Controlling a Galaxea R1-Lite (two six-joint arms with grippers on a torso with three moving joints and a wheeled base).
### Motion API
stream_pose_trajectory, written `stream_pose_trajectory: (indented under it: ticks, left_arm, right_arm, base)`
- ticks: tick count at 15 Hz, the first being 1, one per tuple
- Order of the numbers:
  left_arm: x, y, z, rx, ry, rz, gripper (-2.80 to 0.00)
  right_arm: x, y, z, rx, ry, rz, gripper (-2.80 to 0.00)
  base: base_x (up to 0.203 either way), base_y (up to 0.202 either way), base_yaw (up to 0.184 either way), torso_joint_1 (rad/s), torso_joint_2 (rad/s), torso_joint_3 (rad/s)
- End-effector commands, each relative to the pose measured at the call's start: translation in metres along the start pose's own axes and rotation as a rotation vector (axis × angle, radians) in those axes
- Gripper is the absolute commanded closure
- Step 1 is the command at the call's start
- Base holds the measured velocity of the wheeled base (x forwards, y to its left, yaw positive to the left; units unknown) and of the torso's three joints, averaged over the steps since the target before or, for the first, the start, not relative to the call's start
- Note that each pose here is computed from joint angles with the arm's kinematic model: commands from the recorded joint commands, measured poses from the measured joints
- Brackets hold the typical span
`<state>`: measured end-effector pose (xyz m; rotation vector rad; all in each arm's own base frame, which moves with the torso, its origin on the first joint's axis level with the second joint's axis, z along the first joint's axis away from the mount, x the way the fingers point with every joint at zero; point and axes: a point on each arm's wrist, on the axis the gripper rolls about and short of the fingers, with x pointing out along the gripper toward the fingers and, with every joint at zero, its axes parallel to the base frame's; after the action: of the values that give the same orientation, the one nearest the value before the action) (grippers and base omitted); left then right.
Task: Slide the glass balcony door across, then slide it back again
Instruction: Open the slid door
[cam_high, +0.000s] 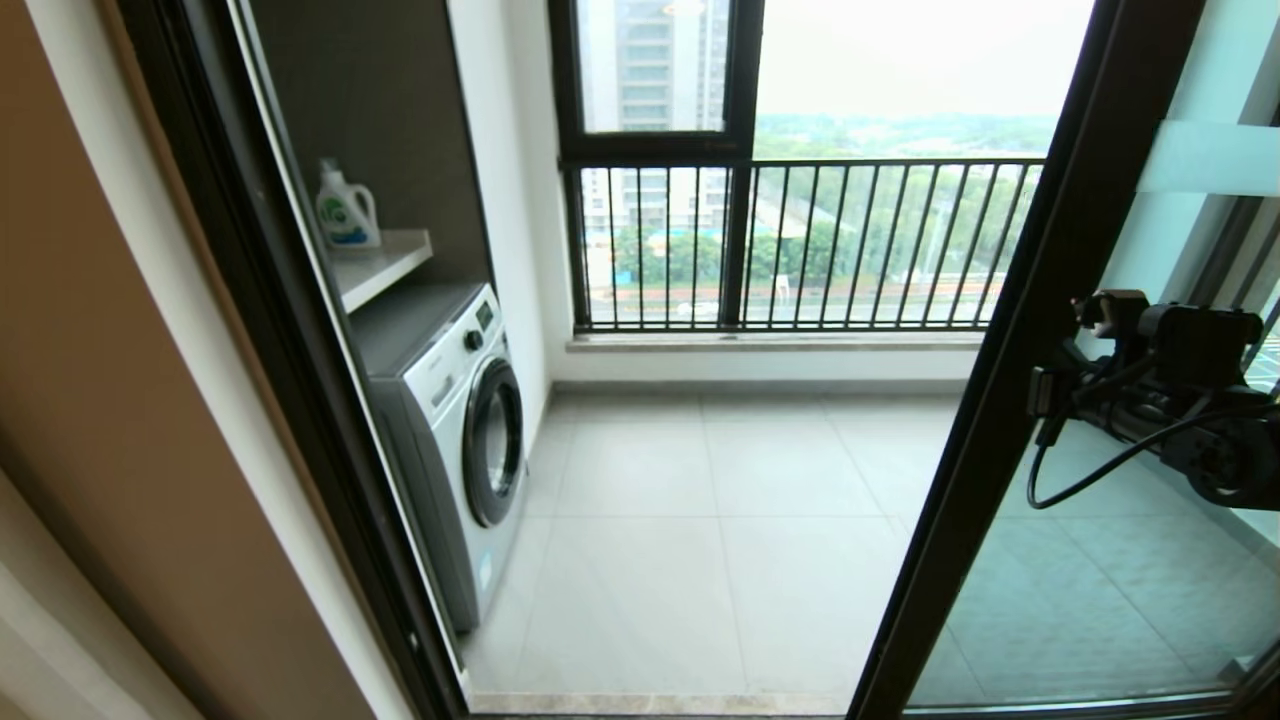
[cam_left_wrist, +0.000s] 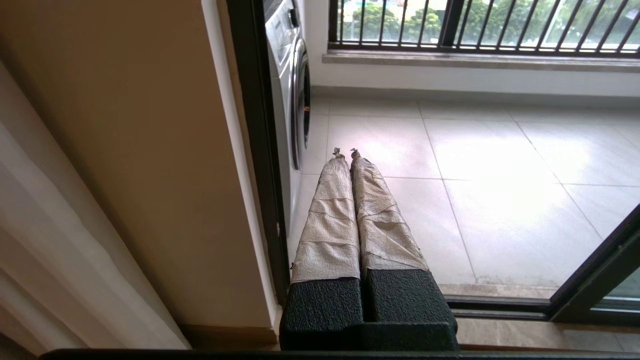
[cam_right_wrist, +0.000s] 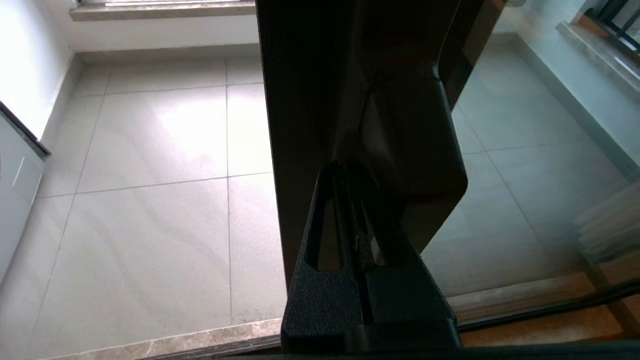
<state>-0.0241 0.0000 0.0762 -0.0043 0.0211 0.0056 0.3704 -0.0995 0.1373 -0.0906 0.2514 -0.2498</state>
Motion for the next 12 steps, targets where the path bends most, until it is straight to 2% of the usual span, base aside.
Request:
stream_pose_trajectory:
  ticks: [1, 5, 12]
  left_arm:
    - [0.0, 0.0, 0.0, 0.0, 0.002, 0.001, 0.0]
    - [0.0, 0.0, 0.0, 0.0, 0.002, 0.001, 0.0]
    - [0.0, 0.0, 0.0, 0.0, 0.002, 0.001, 0.0]
  right_arm:
    - [0.001, -0.004, 0.0, -0.005, -0.004, -0.005, 0.0]
    - [0.001, -0.019, -0.002, -0.008, -0.001, -0.019, 0.0]
    - [0.001, -0.02, -0.002, -0.009, -0.003, -0.017, 0.0]
  base:
    - [0.0, 0.0, 0.0, 0.0, 0.0, 0.0]
    - [0.0, 0.0, 0.0, 0.0, 0.0, 0.0]
    - [0.0, 0.0, 0.0, 0.0, 0.0, 0.0]
